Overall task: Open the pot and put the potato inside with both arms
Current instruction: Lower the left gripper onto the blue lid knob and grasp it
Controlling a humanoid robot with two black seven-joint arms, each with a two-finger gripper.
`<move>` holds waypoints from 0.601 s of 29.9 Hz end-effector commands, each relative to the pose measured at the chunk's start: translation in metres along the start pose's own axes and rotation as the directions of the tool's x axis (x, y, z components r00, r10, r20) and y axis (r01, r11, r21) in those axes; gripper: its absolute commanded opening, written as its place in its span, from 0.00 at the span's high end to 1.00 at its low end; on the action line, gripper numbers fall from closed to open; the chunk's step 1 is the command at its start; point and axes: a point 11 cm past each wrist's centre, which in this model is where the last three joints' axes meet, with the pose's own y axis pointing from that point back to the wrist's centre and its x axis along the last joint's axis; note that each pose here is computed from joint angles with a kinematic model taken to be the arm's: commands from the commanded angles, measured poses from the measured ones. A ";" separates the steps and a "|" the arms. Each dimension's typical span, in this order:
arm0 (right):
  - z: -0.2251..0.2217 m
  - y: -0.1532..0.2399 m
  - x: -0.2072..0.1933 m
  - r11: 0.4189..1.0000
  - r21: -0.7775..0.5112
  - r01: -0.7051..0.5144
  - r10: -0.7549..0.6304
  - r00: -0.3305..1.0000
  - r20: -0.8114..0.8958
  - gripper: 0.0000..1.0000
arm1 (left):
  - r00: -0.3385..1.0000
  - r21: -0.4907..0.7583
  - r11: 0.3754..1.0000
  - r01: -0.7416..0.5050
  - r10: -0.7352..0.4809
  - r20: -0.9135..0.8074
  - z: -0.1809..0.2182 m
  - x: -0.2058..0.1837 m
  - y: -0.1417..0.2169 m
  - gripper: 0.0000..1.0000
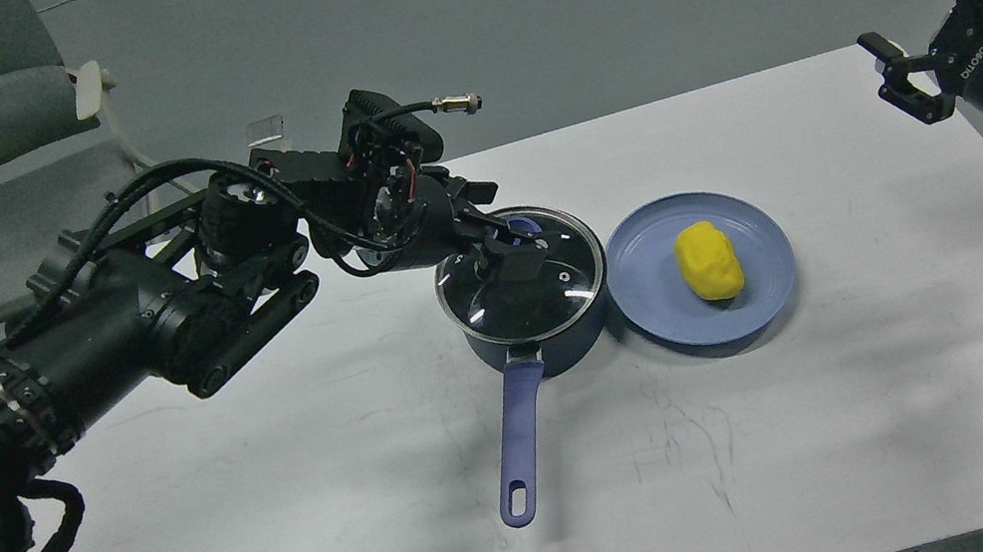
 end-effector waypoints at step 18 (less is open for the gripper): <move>-0.002 0.001 0.002 1.000 0.000 -0.003 0.003 1.000 -0.005 0.00 | 1.000 0.023 0.999 0.026 -0.025 -0.008 -0.006 -0.017 -0.009 0.29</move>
